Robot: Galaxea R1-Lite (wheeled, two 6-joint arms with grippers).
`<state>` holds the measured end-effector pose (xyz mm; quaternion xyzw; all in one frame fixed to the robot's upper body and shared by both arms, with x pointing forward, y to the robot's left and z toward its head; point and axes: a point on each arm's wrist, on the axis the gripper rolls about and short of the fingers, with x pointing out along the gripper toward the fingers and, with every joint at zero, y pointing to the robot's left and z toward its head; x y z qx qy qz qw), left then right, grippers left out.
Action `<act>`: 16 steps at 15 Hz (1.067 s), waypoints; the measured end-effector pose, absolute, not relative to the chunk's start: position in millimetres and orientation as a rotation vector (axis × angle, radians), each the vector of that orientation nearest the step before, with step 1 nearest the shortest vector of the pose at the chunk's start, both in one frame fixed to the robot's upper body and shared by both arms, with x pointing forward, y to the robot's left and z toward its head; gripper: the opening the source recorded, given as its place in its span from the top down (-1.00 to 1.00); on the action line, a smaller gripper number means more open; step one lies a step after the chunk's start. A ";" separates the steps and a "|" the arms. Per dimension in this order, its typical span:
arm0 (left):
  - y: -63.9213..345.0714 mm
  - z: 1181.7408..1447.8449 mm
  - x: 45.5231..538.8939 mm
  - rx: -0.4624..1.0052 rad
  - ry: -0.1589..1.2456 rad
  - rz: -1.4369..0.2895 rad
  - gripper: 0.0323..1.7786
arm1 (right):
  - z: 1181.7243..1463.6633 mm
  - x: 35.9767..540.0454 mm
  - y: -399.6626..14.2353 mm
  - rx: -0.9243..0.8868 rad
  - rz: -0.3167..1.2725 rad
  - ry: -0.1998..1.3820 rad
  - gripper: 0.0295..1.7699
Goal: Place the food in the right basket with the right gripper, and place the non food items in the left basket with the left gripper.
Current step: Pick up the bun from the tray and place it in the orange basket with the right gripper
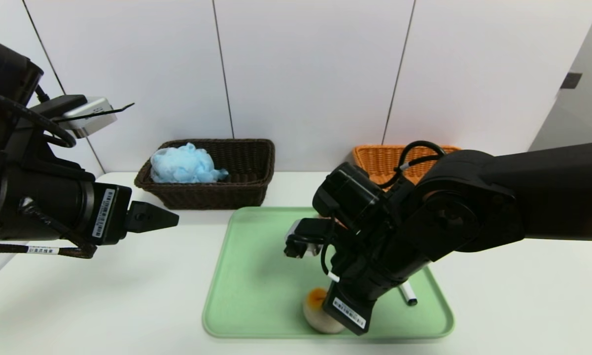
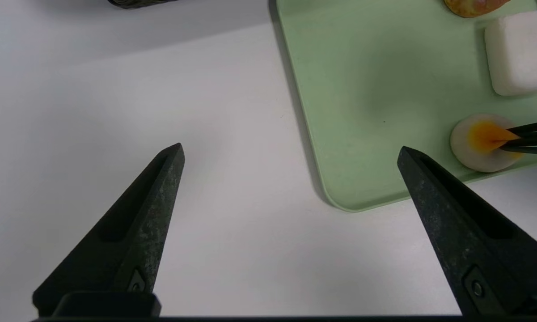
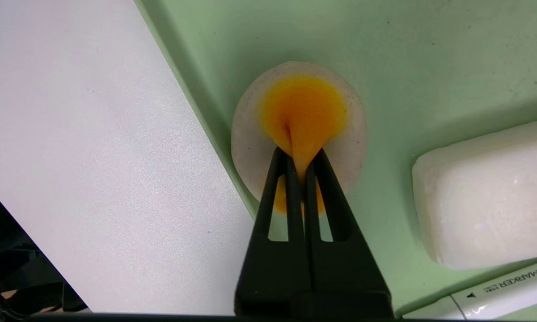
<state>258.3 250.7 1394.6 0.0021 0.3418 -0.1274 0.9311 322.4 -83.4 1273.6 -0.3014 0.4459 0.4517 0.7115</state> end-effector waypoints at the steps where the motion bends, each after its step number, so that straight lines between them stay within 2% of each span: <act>1: 250.7 1394.6 258.3 0.004 0.700 -0.261 -0.90 | 1274.5 322.1 -83.9 -0.667 1.002 0.987 0.98; 6: 252.3 1397.2 255.4 0.000 0.687 -0.263 -0.90 | 1292.0 321.0 -90.0 -0.632 0.983 0.932 0.98; 11: 255.1 1400.4 249.8 -0.011 0.671 -0.264 -0.90 | 1355.8 323.7 -119.6 -0.463 0.886 0.753 0.98; 16: 257.0 1403.3 245.7 -0.017 0.656 -0.267 -0.90 | 1406.4 342.0 -181.2 -0.242 0.668 0.548 0.98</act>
